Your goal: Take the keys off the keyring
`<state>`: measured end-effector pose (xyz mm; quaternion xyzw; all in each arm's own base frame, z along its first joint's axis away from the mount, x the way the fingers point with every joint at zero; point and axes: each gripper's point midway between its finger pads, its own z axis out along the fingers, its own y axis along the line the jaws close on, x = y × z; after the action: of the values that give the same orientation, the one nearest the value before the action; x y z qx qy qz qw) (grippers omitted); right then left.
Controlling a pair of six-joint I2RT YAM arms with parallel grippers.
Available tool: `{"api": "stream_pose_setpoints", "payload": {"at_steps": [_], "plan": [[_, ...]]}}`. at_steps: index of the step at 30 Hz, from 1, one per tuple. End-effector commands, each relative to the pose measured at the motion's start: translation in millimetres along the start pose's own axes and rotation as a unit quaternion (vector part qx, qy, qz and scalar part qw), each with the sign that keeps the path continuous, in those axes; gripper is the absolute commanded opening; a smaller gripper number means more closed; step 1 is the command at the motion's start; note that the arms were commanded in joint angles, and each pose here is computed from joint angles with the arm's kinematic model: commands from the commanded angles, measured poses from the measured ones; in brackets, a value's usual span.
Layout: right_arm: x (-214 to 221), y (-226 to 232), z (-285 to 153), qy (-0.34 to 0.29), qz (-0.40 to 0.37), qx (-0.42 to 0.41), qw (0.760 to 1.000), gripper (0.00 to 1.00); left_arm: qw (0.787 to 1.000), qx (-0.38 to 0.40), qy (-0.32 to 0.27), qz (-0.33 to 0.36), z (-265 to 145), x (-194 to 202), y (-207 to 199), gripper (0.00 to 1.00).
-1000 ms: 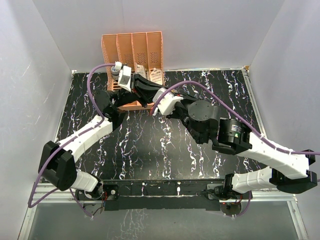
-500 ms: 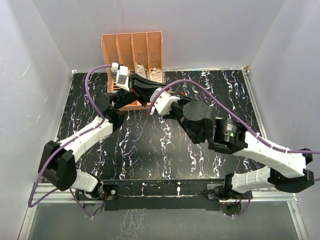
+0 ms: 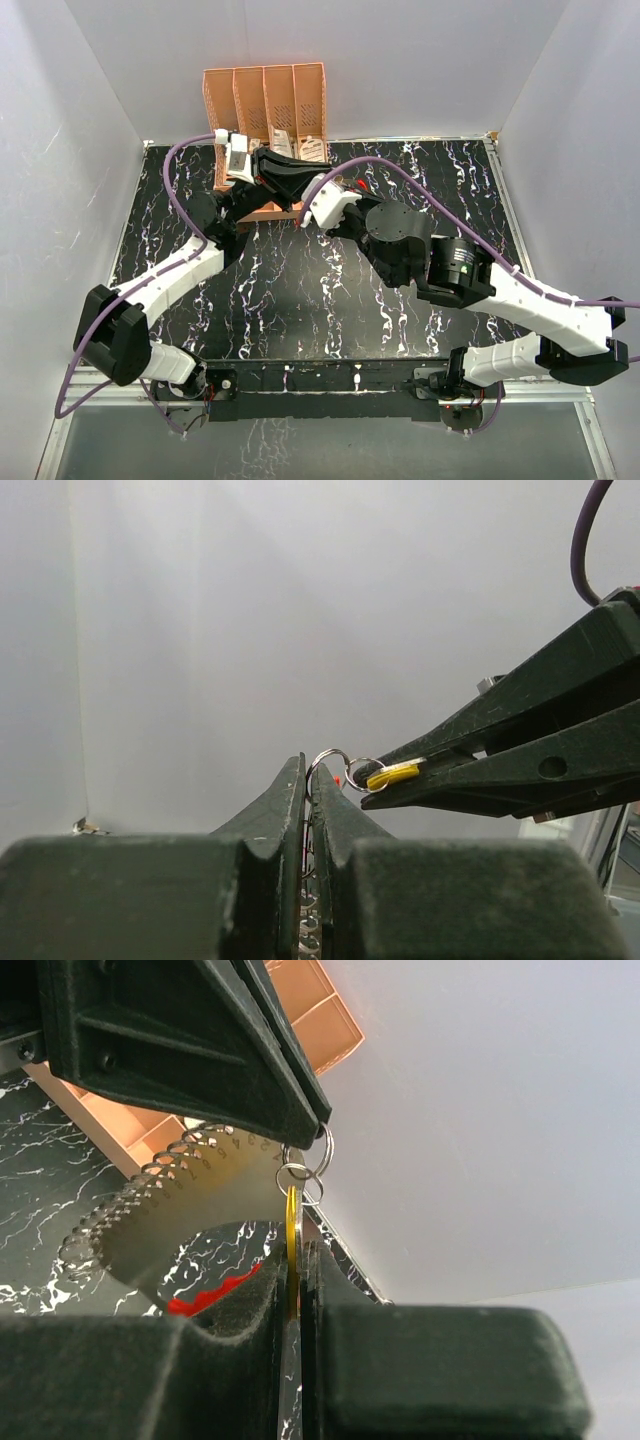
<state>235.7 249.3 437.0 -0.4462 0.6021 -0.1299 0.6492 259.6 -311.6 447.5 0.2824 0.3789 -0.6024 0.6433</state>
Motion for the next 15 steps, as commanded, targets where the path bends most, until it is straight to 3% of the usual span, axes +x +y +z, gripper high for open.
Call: {"api": "stream_pose_setpoints", "payload": {"at_steps": [1,15], "plan": [[-9.8,-25.3,-14.1,-0.024,0.041,0.022,0.999,0.0,0.997,-0.003,-0.055,0.046,2.0,-38.5,-12.2,0.0],[-17.3,-32.2,-13.2,-0.026,0.039,0.028,0.999,0.0,0.996,-0.045,-0.046,0.055,2.9,-31.6,9.2,0.0]]}}
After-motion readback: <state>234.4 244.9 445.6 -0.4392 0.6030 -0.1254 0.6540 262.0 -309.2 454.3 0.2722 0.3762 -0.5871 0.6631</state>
